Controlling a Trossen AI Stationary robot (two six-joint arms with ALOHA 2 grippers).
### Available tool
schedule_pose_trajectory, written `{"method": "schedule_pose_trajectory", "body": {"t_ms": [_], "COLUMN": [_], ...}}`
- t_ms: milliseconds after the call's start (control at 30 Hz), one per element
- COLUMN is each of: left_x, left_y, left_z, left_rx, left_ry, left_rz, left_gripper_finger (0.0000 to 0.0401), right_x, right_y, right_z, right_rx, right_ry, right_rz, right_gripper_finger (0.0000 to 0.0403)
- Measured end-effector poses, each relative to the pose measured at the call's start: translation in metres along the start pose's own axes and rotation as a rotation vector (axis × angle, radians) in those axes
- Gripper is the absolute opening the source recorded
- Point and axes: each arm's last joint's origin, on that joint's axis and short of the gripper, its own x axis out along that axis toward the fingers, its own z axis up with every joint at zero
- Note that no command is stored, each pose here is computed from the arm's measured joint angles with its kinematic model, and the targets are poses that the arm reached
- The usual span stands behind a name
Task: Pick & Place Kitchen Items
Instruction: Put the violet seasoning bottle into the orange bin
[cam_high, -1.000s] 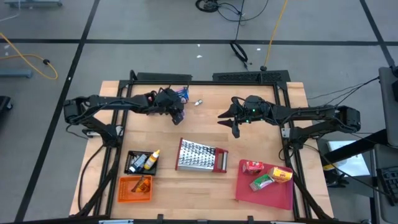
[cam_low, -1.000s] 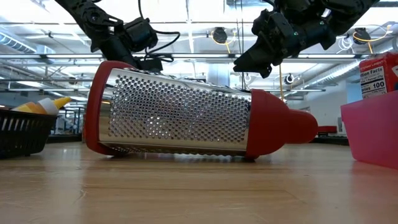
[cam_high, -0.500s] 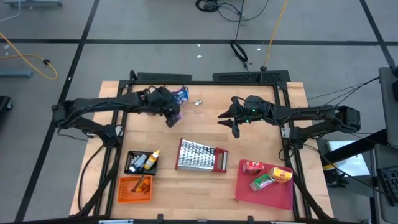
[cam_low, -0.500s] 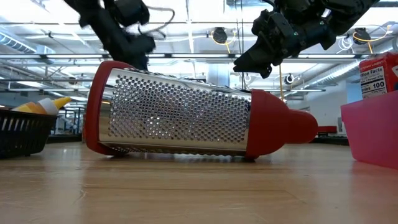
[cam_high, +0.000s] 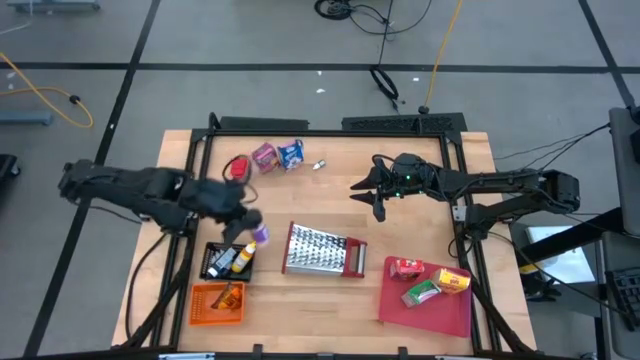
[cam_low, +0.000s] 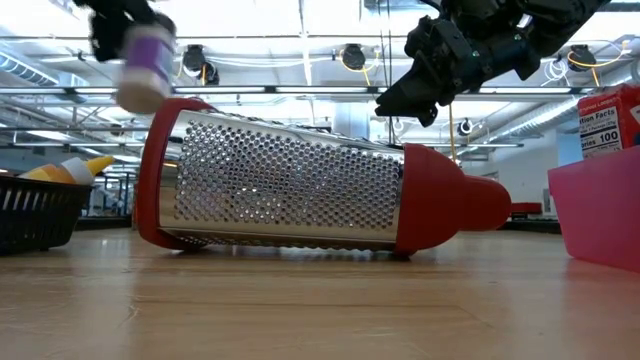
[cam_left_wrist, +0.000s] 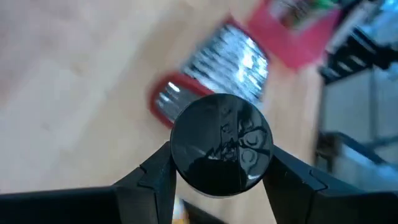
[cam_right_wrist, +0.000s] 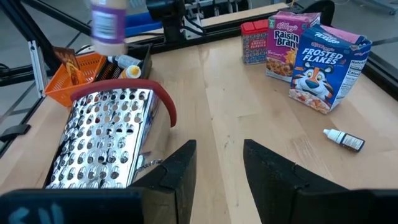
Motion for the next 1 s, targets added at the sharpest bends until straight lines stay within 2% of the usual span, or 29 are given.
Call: {"method": "schedule_pose_trajectory", "body": {"t_ms": [233, 467, 733, 1000], "left_x": [-0.002, 0.0, -0.005, 0.011], "left_y": [-0.025, -0.049, -0.061, -0.072], "left_z": [-0.04, -0.068, -0.082, -0.1], "left_rx": [-0.08, -0.139, -0.189, -0.179], "left_ry": [0.202, 0.318, 0.283, 0.321], "left_rz": [-0.019, -0.054, -0.072, 0.02], "left_gripper_finger": [0.0182, 0.0182, 0.0182, 0.0182], "right_x": [0.0, 0.0, 0.0, 0.0], "right_y": [0.0, 0.0, 0.0, 0.0], "right_z": [0.0, 0.0, 0.0, 0.0], "right_rx": [0.002, 0.006, 0.011, 0.01], "right_ry": [0.0, 0.0, 0.0, 0.0], "right_rz": [0.0, -0.001, -0.001, -0.001], "right_gripper_finger": [0.0128, 0.0128, 0.0128, 0.0128]}}
